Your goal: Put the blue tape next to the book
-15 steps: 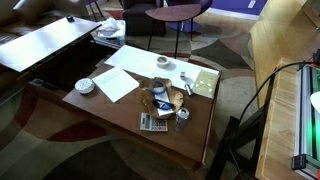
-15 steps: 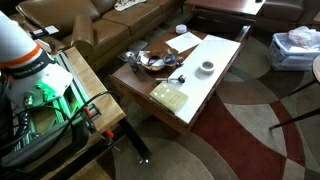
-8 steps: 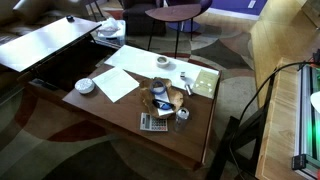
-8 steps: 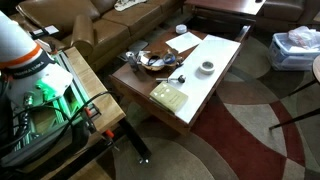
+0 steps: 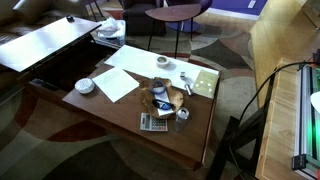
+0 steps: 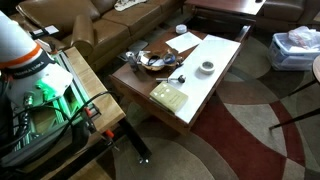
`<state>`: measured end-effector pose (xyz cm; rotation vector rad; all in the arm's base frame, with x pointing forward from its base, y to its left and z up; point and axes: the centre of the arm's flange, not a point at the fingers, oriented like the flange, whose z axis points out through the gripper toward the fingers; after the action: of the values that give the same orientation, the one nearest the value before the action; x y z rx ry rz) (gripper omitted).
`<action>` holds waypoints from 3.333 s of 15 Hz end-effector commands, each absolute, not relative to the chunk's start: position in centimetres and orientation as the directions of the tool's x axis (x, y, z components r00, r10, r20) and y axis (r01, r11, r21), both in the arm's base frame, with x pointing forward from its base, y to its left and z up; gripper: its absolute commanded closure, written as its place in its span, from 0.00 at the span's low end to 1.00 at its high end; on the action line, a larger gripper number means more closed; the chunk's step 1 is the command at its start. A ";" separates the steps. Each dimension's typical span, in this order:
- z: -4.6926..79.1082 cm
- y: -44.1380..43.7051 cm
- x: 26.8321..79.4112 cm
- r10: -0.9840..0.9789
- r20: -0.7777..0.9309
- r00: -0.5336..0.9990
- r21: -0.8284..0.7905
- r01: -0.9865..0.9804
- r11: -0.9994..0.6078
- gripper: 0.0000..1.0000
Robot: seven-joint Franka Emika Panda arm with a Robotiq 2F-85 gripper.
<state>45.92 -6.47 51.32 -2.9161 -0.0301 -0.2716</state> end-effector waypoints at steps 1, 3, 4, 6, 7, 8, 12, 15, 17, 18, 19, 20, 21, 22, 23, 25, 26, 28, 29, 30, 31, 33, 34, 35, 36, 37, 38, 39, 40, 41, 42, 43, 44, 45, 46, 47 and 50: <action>45.2 -4.3 51.3 -0.027 0.156 0.987 -0.217 0.008 -0.976 0.00; 41.6 -3.7 53.5 -0.028 0.138 0.990 -0.195 -0.001 -0.981 0.00; 40.0 -3.6 54.4 -0.031 0.131 0.991 -0.170 -0.008 -0.985 0.00; 36.1 -3.7 56.1 -0.068 0.130 0.989 -0.127 -0.051 -0.991 0.00; 34.3 -3.8 56.7 -0.079 0.119 0.990 -0.119 -0.064 -0.991 0.00; 32.0 -3.9 57.2 -0.090 0.101 0.991 -0.088 -0.081 -0.993 0.00; 29.7 -3.9 55.8 -0.073 0.047 0.996 -0.076 -0.070 -0.995 0.00; 28.3 -3.9 56.4 -0.072 0.029 0.997 -0.066 -0.070 -0.995 0.00; 28.7 -3.9 56.7 -0.072 0.033 0.997 -0.066 -0.070 -0.995 0.00; 27.0 -3.9 57.5 -0.103 0.015 0.995 -0.061 -0.102 -0.993 0.00; 24.7 -3.9 58.5 -0.138 0.014 0.990 -0.068 -0.137 -0.988 0.00; 22.5 -3.9 59.0 -0.171 0.028 0.985 -0.055 -0.169 -0.984 0.00; 20.0 -3.8 59.6 -0.194 0.028 0.981 -0.068 -0.192 -0.979 0.00; 18.1 -3.8 59.8 -0.213 0.016 0.977 -0.083 -0.211 -0.974 0.00; 15.8 -3.7 59.9 -0.225 0.018 0.974 -0.084 -0.223 -0.971 0.00; 10.8 -3.2 60.2 -0.233 -0.012 0.972 -0.105 -0.233 -0.967 0.00; 8.5 -2.8 60.5 -0.234 -0.029 0.972 -0.121 -0.236 -0.964 0.00; 4.4 -2.3 60.9 -0.224 -0.064 0.972 -0.109 -0.230 -0.967 0.00; 2.6 -2.2 61.0 -0.220 -0.116 0.968 -0.105 -0.233 -0.967 0.00; 6.4 -2.1 58.5 -0.211 -0.074 0.975 -0.099 -0.218 -0.971 0.00; 4.9 -2.0 58.5 -0.209 -0.085 0.974 -0.097 -0.217 -0.971 0.00; 4.8 -2.0 58.6 -0.209 -0.083 0.974 -0.096 -0.216 -0.972 0.00; 5.3 -2.0 58.8 -0.209 -0.075 0.975 -0.098 -0.216 -0.972 0.00; 5.8 -2.1 59.0 -0.209 -0.068 0.976 -0.099 -0.215 -0.972 0.00; 4.8 -1.8 59.8 -0.235 -0.021 0.972 -0.115 -0.236 -0.965 0.00; 3.5 -1.6 60.5 -0.246 0.029 0.969 -0.112 -0.242 -0.964 0.00; 2.6 -1.3 60.9 -0.253 0.048 0.966 -0.112 -0.246 -0.963 0.00; 1.3 -0.7 61.2 -0.253 0.055 0.966 -0.119 -0.245 -0.962 0.00; 0.0 -0.2 61.2 -0.250 0.053 0.967 -0.114 -0.243 -0.963 0.00; -1.4 0.1 61.3 -0.248 0.059 0.967 -0.110 -0.241 -0.964 0.00; -2.9 0.7 61.3 -0.246 0.054 0.968 -0.121 -0.239 -0.964 0.00; -4.0 1.0 61.5 -0.241 0.067 0.968 -0.117 -0.232 -0.966 0.00; -5.3 1.3 61.9 -0.237 0.082 0.968 -0.111 -0.227 -0.968 0.00; -6.2 1.6 62.3 -0.234 0.094 0.968 -0.114 -0.223 -0.968 0.05; -7.0 2.0 62.6 -0.230 0.104 0.968 -0.116 -0.217 -0.969 0.17; -7.7 2.2 62.9 -0.226 0.115 0.967 -0.113 -0.213 -0.970 0.25; -9.9 2.6 63.7 -0.209 0.120 0.971 -0.091 -0.198 -0.976 0.37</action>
<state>61.63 2.08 -6.64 -3.0162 0.3143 -0.1666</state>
